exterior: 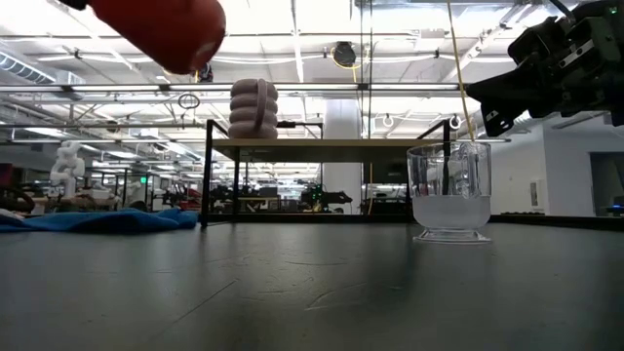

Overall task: Stack small to large cups/mugs on shelf
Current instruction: Put the red mug on the shelf

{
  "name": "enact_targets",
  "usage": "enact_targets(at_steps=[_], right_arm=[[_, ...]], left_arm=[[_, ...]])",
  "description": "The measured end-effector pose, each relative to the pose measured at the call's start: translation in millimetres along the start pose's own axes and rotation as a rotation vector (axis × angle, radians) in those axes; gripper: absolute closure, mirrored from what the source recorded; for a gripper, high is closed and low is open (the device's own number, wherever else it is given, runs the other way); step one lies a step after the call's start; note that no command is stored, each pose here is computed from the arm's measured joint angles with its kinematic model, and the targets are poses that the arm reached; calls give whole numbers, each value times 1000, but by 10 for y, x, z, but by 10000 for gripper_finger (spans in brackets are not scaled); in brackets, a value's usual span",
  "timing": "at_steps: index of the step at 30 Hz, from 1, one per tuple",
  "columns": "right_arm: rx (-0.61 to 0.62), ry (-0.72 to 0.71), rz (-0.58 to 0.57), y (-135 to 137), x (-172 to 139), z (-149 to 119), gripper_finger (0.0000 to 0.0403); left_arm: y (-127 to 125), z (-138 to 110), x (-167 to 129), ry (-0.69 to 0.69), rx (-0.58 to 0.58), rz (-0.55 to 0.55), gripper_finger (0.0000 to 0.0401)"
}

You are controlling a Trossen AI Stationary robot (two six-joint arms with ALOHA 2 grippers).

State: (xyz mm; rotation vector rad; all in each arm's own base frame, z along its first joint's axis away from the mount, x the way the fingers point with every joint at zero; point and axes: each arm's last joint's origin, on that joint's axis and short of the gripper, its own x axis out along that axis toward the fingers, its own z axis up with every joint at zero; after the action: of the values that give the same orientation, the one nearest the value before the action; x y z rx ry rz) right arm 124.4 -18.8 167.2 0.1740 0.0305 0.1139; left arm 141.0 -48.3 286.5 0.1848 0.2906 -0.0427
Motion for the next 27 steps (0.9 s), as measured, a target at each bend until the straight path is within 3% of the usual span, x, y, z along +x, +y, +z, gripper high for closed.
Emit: enact_targets(at_steps=[12,18,27], right_arm=[[-4,0,0,0,0,1,403],[1,0,0,0,0,0,403],[3,0,-1,-1,0,0,403]], left_arm=[[229,-60,310,-36,59,99,399],[553,26,495,-114,26,259,399],[981,176,612,-136,79,212,400]])
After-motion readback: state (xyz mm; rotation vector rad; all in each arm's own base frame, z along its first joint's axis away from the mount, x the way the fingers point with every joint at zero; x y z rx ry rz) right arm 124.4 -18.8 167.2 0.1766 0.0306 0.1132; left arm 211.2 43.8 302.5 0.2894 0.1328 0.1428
